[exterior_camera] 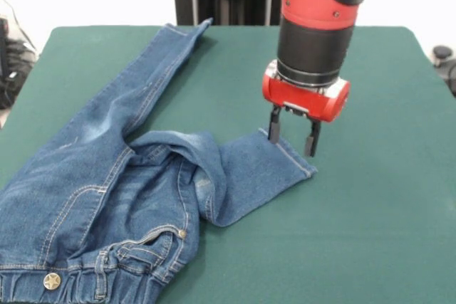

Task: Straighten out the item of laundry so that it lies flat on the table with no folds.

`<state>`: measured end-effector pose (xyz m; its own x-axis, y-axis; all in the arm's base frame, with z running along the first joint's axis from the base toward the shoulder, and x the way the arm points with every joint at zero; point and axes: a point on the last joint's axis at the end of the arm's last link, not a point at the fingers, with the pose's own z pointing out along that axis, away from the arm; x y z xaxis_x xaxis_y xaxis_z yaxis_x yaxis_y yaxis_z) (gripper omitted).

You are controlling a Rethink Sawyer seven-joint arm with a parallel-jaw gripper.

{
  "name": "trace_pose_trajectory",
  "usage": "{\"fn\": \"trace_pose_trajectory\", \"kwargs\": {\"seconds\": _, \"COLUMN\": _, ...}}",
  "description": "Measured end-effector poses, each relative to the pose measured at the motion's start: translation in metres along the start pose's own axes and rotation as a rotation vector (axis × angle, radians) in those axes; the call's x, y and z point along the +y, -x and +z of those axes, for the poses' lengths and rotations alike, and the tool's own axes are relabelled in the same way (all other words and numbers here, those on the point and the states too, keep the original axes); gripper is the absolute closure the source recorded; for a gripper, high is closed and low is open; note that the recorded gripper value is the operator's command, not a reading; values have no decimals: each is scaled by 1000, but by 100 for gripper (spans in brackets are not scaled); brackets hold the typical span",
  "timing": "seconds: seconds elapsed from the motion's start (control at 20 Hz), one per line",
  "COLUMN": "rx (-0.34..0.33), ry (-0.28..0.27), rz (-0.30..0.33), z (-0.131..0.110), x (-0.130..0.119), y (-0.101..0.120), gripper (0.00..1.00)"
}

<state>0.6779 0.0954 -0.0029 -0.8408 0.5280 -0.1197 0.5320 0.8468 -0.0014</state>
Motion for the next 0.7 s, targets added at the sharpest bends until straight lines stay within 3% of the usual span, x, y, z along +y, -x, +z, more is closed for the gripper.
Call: {"fn": "trace_pose_trajectory", "kwargs": {"seconds": 0.7, "rx": 4, "ry": -109, "rz": -36, "z": 42, "x": -28, "y": -12, "gripper": 0}}
